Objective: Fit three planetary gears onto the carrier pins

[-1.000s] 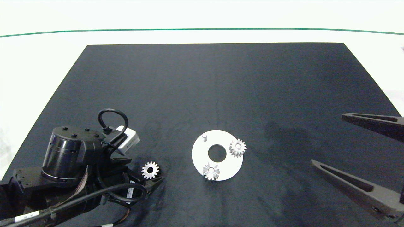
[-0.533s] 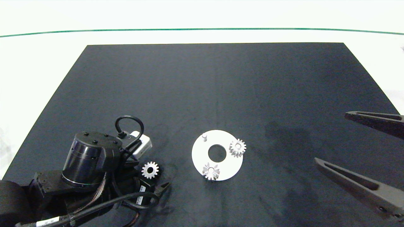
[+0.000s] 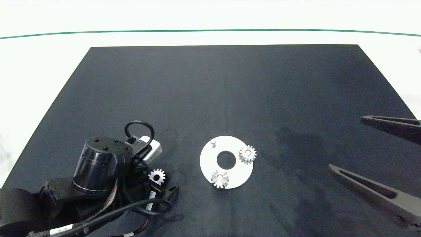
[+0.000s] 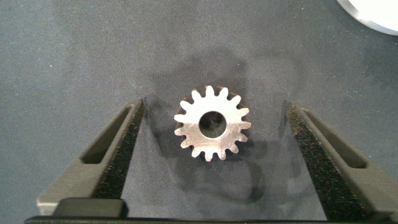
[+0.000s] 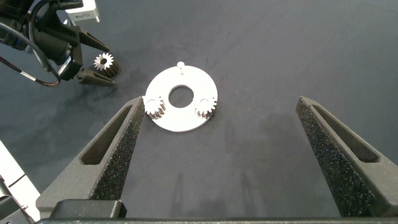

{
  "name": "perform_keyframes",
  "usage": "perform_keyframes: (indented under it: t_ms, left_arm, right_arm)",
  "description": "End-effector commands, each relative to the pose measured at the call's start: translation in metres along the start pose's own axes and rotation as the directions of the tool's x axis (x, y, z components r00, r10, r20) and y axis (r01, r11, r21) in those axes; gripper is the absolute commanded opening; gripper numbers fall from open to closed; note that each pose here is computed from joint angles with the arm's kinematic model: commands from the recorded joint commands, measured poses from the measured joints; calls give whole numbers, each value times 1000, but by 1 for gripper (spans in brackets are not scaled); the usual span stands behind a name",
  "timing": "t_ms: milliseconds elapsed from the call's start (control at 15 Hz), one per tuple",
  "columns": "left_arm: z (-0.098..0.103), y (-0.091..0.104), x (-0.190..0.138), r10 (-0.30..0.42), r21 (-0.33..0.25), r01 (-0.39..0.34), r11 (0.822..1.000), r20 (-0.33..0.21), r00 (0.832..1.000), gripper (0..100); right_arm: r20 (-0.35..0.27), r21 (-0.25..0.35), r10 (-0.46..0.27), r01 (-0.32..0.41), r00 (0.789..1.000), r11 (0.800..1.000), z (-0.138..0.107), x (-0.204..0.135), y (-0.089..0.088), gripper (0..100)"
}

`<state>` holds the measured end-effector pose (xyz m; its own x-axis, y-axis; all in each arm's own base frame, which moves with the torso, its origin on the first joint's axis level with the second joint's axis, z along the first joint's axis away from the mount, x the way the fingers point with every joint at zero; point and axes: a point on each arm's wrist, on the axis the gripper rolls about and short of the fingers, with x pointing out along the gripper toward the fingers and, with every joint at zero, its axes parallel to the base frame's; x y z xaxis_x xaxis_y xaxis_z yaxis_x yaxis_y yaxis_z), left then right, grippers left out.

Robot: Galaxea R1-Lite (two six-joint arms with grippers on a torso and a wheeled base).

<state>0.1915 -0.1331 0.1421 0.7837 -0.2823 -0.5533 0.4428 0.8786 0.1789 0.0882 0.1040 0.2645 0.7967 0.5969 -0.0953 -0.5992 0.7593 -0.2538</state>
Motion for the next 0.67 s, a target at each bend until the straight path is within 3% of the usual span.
perform_keyframes:
  t_ms: [67,667]
  left_arm:
    - [0,0,0,2,4,-2,1000,-1,1000,84]
    - [-2,0,-2,7,39,-8,999,11,1000,66]
  right_arm:
    - [-1,-2,-3,3,1000,1000,0,1,0,100]
    - [-2,-1,-6,6,1000,1000,0,2,0,100]
